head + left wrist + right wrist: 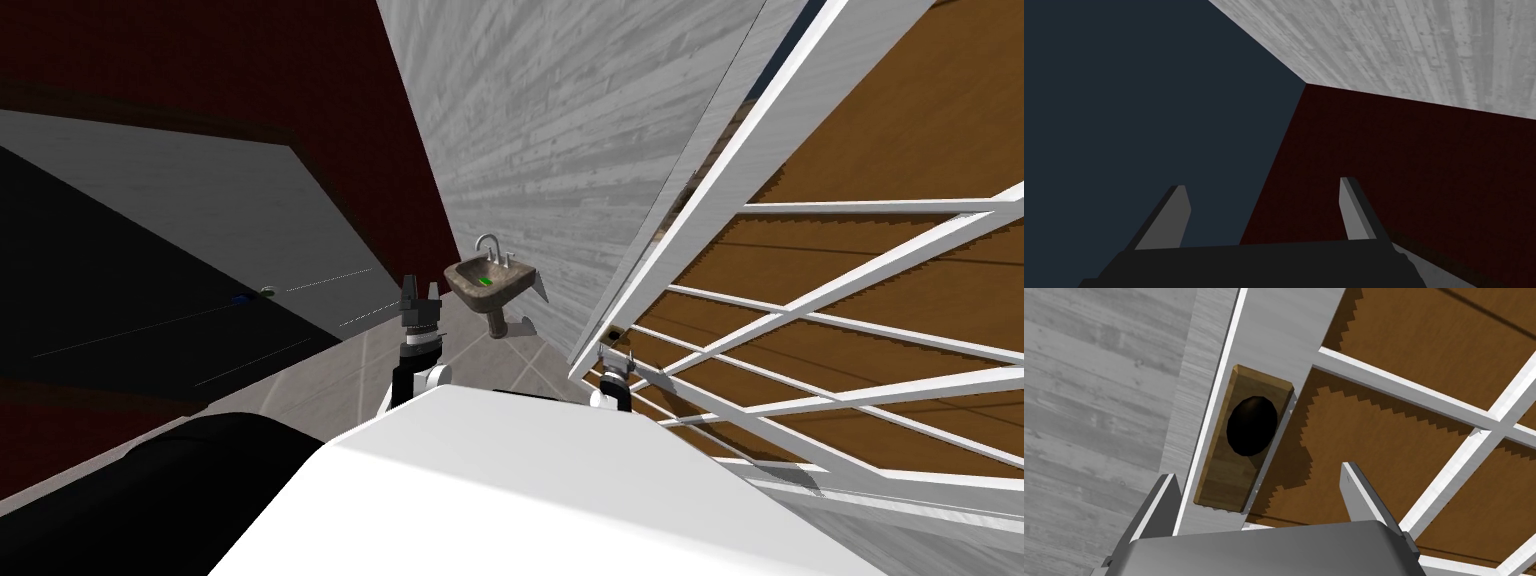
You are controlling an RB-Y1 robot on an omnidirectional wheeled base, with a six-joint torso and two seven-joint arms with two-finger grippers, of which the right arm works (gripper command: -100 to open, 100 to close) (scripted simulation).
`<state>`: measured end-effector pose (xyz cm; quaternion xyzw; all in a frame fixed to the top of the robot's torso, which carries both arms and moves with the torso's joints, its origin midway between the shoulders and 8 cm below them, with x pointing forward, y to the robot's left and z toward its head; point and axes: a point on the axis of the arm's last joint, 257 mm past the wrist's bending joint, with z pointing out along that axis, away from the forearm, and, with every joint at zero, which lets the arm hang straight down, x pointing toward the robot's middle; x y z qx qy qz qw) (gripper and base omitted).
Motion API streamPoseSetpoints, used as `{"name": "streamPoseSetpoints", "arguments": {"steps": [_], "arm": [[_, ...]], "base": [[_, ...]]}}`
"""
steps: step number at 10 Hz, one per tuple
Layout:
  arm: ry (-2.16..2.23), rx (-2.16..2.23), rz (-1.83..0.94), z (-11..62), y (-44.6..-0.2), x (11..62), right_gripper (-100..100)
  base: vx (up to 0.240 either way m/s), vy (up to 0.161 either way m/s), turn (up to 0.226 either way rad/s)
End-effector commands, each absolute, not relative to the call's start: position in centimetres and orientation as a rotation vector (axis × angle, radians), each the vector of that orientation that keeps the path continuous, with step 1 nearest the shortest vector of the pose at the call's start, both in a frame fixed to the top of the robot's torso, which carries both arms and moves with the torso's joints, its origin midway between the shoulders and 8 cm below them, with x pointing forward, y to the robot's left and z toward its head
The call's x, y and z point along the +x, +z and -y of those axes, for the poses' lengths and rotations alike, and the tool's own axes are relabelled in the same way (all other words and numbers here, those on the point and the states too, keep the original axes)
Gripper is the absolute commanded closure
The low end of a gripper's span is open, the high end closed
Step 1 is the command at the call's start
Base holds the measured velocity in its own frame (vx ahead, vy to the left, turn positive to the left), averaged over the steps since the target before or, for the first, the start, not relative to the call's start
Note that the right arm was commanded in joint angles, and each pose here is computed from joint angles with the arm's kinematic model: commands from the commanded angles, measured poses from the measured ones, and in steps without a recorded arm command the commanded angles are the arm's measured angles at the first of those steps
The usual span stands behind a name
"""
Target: Pull the door open
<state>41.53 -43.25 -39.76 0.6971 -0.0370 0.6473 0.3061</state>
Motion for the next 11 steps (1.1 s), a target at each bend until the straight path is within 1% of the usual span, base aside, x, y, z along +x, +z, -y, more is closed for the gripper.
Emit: {"name": "streamPoseSetpoints", "arguments": {"steps": [1, 11], "arm": [[1.735, 1.856, 0.136, 43.0, -39.8, 41.8, -100], [1.92, 1.923, 0.509, 40.9, -40.0, 43.7, -100]], "base": [[-0.047, -0.005, 0.019], [-0.072, -0.005, 0.035]]}}
